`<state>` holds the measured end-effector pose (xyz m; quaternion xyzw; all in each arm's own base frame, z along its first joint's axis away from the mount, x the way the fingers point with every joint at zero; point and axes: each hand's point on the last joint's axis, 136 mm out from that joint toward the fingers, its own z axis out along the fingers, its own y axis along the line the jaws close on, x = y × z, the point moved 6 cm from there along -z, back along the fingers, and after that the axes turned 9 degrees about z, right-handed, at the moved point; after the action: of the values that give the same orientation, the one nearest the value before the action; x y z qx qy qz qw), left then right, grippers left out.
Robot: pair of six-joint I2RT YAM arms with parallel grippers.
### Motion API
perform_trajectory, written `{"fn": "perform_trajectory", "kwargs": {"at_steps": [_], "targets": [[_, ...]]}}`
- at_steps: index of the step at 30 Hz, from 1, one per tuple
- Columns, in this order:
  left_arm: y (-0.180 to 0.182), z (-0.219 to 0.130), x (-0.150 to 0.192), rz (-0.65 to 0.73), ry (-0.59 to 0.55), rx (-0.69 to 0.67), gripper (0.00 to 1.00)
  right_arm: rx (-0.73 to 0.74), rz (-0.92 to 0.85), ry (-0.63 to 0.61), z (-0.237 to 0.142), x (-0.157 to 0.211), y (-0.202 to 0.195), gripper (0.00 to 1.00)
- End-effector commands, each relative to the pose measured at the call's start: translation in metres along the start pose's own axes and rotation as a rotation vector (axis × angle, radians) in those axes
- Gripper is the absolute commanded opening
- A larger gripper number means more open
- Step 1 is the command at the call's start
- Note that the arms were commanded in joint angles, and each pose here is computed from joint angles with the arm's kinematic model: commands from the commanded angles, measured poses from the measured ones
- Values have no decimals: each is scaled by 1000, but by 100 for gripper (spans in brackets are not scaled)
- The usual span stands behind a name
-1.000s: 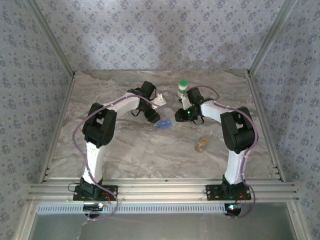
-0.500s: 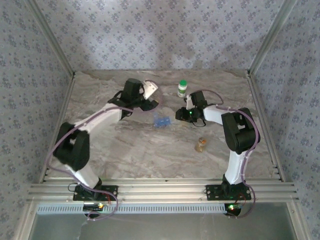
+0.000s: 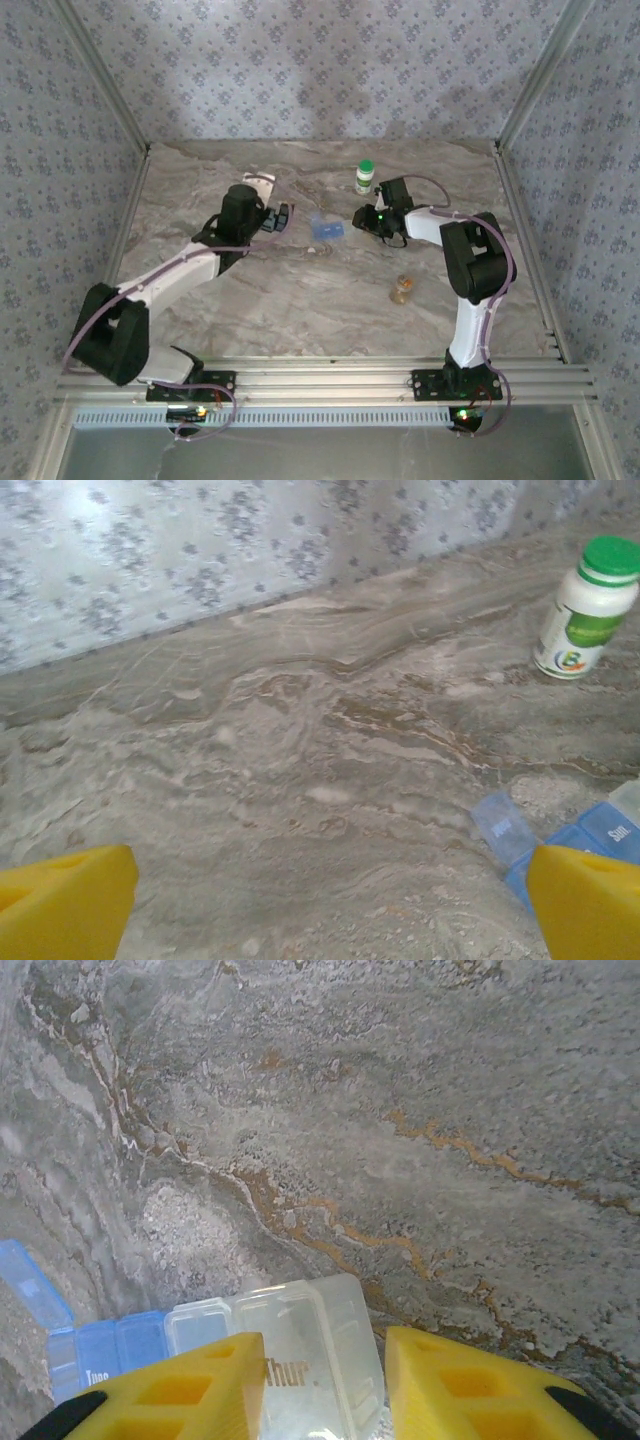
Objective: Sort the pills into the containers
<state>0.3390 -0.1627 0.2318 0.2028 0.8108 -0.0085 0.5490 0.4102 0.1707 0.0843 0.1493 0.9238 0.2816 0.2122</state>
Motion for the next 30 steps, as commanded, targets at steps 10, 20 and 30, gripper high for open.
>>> {"fn": "perform_trajectory", "kwargs": {"at_steps": [10, 20, 30], "targets": [[41, -56, 24, -274, -156, -205, 100, 190, -293, -229, -91, -47, 50, 53], [28, -58, 68, -340, -146, -130, 99, 296, -303, -318, -105, -94, 75, 55], [7, -56, 60, -301, -150, -4, 99, 476, -385, -153, -148, -23, 55, 58]]}}
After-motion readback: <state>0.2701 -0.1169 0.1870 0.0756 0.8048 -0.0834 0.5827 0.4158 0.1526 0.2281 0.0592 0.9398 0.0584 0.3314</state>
